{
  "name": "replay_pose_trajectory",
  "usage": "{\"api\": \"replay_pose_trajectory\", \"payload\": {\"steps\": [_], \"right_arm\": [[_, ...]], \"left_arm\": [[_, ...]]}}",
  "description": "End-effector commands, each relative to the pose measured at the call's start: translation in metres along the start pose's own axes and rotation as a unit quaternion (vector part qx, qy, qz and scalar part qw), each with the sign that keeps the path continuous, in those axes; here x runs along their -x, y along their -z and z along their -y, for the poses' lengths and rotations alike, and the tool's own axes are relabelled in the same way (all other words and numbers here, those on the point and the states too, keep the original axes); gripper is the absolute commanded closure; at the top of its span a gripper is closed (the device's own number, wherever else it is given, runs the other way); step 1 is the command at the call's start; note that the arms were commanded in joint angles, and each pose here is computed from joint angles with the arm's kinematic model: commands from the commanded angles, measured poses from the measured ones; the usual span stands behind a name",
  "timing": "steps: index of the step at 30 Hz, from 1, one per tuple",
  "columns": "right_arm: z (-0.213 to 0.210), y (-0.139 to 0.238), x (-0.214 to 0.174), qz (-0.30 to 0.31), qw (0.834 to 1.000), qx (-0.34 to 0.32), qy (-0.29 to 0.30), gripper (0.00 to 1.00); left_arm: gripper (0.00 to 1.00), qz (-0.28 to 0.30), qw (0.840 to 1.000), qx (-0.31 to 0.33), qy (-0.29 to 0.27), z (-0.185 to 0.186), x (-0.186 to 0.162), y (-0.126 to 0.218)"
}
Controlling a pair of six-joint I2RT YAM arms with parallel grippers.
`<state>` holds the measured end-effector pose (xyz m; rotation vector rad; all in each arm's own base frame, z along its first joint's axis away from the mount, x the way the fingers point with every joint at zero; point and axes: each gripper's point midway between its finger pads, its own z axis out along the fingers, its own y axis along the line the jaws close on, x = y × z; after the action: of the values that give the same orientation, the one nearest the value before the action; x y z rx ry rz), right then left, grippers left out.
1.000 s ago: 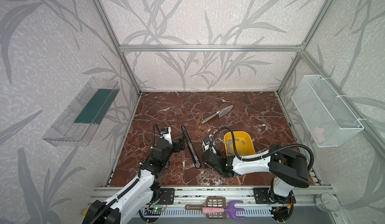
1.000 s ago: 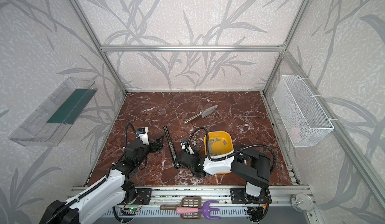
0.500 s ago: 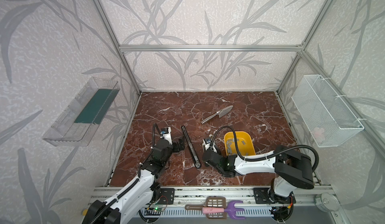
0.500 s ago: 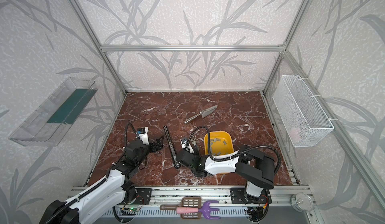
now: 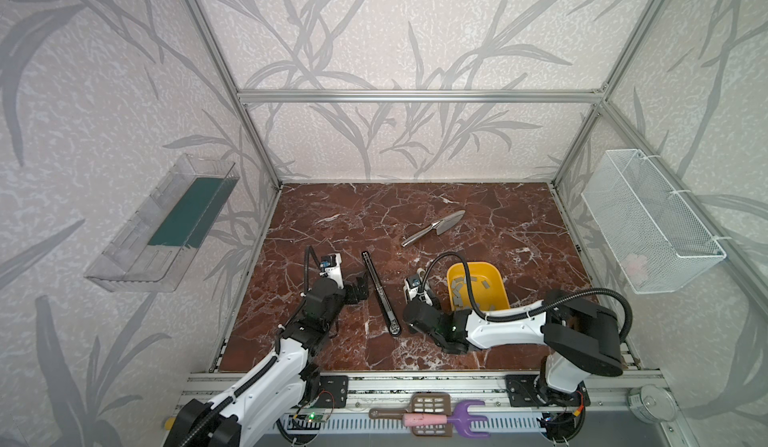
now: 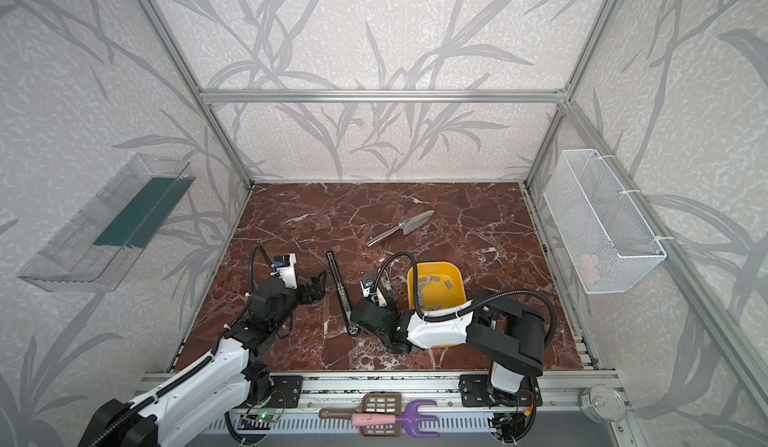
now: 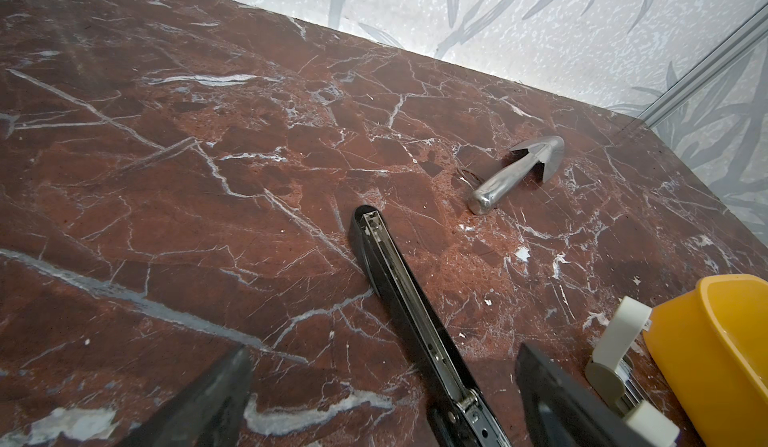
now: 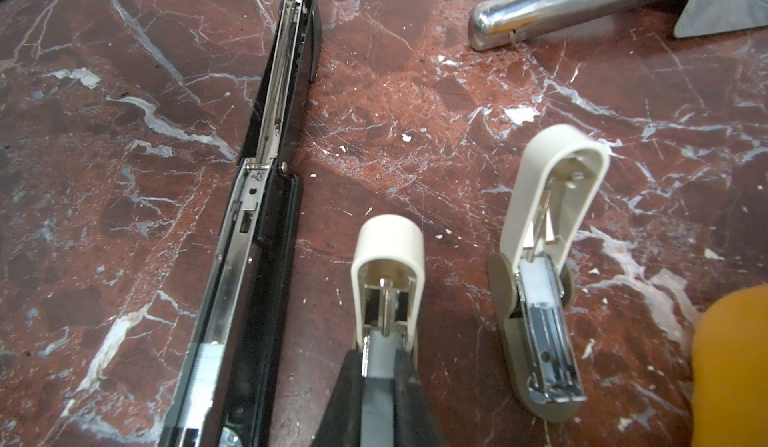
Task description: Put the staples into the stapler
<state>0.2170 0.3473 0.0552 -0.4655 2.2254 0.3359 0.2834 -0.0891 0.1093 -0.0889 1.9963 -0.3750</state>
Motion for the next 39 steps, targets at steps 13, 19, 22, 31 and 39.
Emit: {"api": "replay_pose_trajectory", "payload": {"steps": [13,19,22,31,39], "right_arm": [[0.005,-0.008,-0.010,-0.006,1.000,-0.021,0.010,0.92],[0.004,-0.006,-0.010,-0.006,1.000,-0.016,0.005,0.92],[0.005,-0.004,-0.012,-0.011,1.000,-0.014,0.003,0.92],[0.005,0.007,-0.013,-0.016,1.000,-0.006,0.003,0.93],[0.005,0.008,-0.024,-0.029,1.000,-0.010,-0.003,0.93]], "left_arm": [[0.01,0.013,1.000,0.000,0.001,0.003,0.010,0.000],[0.01,0.012,1.000,-0.001,0.001,0.003,0.010,0.000],[0.01,0.012,1.000,0.000,0.001,0.003,0.010,0.000],[0.01,0.013,1.000,0.000,0.001,0.003,0.010,0.000],[0.01,0.013,1.000,0.000,0.001,0.003,0.011,0.000]]}}
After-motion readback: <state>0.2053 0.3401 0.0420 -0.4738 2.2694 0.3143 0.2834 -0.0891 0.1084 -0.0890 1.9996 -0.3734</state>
